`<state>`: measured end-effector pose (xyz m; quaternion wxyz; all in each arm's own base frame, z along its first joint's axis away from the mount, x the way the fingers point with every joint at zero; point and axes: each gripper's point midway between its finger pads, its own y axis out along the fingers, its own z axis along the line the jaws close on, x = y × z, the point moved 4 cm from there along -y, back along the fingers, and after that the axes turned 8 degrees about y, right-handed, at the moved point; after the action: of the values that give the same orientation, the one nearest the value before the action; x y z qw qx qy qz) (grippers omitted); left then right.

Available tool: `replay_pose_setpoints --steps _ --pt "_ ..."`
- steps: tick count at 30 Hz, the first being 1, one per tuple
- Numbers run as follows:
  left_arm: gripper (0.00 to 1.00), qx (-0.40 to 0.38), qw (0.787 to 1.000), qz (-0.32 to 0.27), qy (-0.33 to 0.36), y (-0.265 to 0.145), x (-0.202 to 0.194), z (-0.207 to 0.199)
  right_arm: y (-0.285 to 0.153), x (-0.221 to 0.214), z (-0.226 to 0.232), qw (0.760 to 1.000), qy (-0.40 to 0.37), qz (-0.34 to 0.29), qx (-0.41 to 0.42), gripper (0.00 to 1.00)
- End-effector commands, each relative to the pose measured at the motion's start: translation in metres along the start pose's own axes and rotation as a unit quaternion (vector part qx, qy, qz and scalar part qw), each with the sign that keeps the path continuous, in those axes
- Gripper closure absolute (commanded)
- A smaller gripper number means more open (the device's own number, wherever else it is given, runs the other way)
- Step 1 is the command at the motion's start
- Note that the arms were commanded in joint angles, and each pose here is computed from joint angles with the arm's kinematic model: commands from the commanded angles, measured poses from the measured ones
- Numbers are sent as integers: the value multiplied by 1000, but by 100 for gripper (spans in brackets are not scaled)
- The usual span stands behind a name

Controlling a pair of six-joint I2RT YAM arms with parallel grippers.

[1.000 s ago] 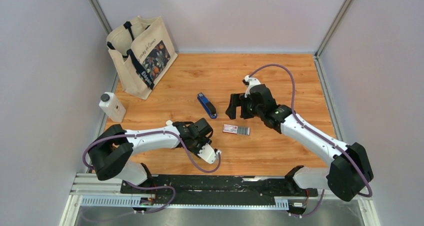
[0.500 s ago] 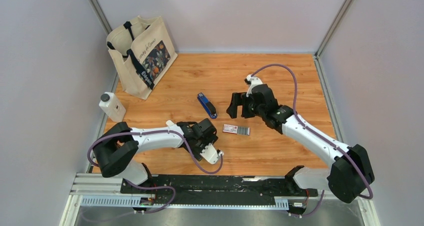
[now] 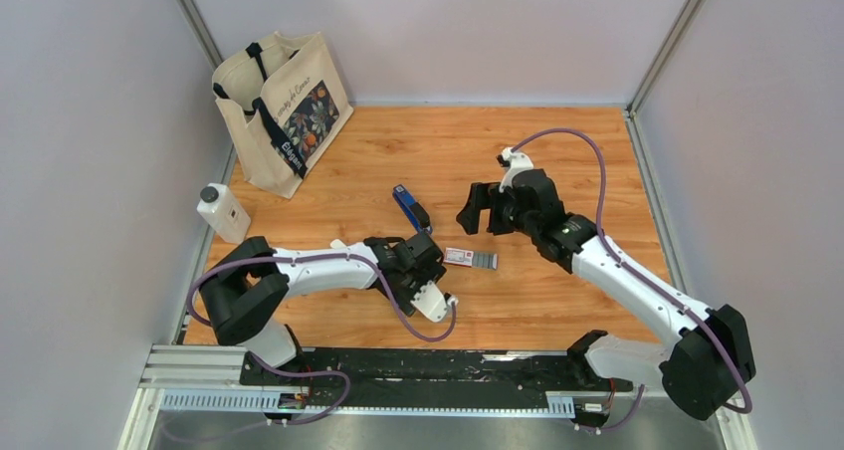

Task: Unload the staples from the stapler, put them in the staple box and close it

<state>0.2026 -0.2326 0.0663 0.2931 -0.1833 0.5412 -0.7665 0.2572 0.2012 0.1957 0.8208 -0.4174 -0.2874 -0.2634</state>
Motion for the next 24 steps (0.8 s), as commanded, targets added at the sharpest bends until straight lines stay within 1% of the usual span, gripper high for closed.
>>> replay_pose_setpoints --steps 1,7,11,13,18,20,22,24 --pt "15 50 999 -14 -8 -7 9 36 -10 8 0 1000 4 -25 6 6" --pt "17 64 998 0 -17 -8 7 50 -16 6 -4 1000 9 -28 3 14" --pt "19 50 997 -8 -61 -19 9 50 -19 6 -4 999 12 -30 7 17" --pt "19 46 996 -13 -70 -29 9 50 -20 5 -4 999 11 -30 6 18" --pt "18 -32 996 -53 -65 -54 13 15 -23 5 -3 999 14 -30 10 18" --pt "17 -52 995 -66 -55 -56 15 3 -23 6 -1 999 16 -31 14 18" --pt "16 -71 994 -68 -44 -50 15 -11 -23 6 0 999 19 -32 19 19" --pt "15 -76 994 -67 -30 -45 14 -16 -24 6 1 999 20 -32 23 20"
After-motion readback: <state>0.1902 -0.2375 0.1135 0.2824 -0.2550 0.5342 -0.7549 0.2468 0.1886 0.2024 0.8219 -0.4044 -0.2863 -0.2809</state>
